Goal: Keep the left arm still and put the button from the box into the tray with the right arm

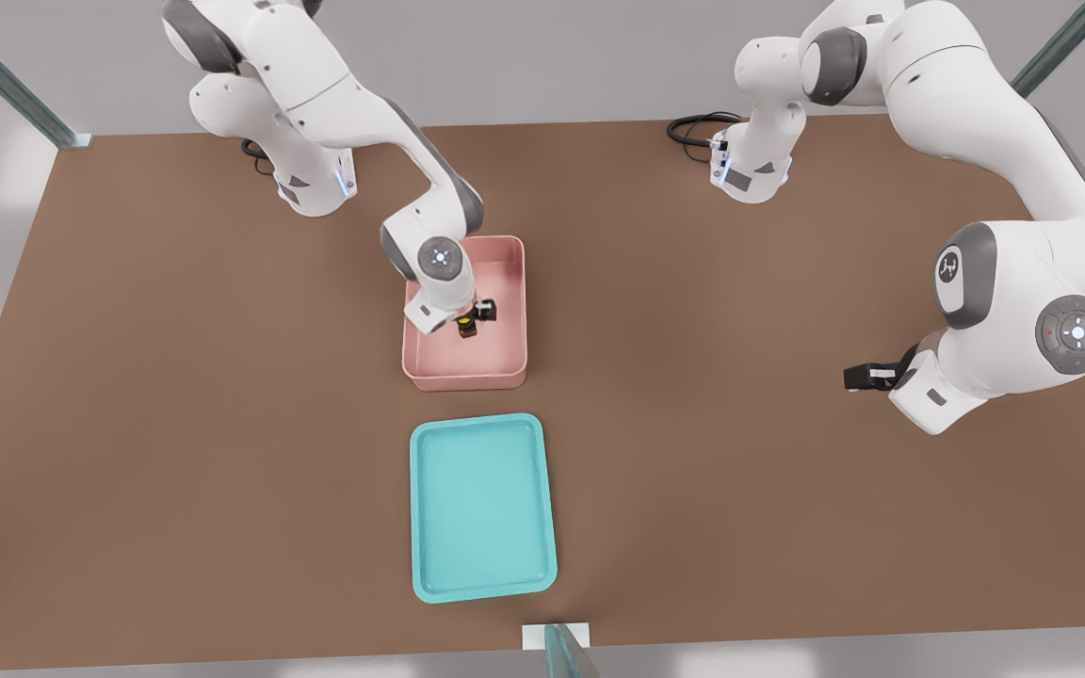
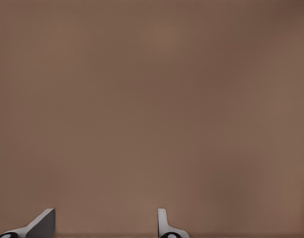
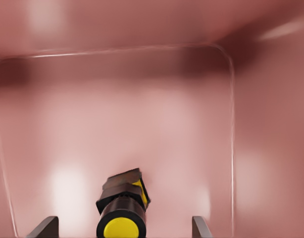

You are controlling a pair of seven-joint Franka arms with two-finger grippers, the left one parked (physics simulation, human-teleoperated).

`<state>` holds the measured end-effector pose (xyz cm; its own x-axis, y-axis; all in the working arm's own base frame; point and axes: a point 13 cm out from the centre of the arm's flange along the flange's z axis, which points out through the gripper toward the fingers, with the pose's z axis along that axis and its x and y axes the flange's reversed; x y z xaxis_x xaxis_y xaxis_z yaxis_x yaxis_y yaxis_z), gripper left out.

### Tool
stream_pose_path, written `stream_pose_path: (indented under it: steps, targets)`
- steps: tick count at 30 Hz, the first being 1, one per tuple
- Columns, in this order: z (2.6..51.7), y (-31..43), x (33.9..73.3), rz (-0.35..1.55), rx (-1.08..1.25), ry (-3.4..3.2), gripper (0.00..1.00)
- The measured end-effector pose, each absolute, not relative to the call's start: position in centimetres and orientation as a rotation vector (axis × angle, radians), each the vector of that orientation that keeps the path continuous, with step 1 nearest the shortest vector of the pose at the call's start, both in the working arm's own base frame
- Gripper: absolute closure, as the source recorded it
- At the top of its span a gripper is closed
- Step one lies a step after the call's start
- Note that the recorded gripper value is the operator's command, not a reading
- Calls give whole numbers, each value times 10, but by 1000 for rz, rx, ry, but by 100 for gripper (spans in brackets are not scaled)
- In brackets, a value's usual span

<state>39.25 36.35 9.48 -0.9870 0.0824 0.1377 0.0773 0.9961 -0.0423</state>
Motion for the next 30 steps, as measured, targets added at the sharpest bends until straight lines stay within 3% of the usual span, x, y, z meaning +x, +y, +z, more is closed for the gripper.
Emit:
stream_pose_path:
  steps: [10,14,20,23,28,30]
  targets:
    - [82,372,393,41,-286,-3014,0]
    - [82,373,395,36,-340,-3014,17]
    - [81,363,385,54,-403,-3000,16]
    - [81,362,384,57,-425,-2997,30]
    - [79,362,385,60,-460,-2992,33]
    - [78,363,386,60,-472,-2990,45]
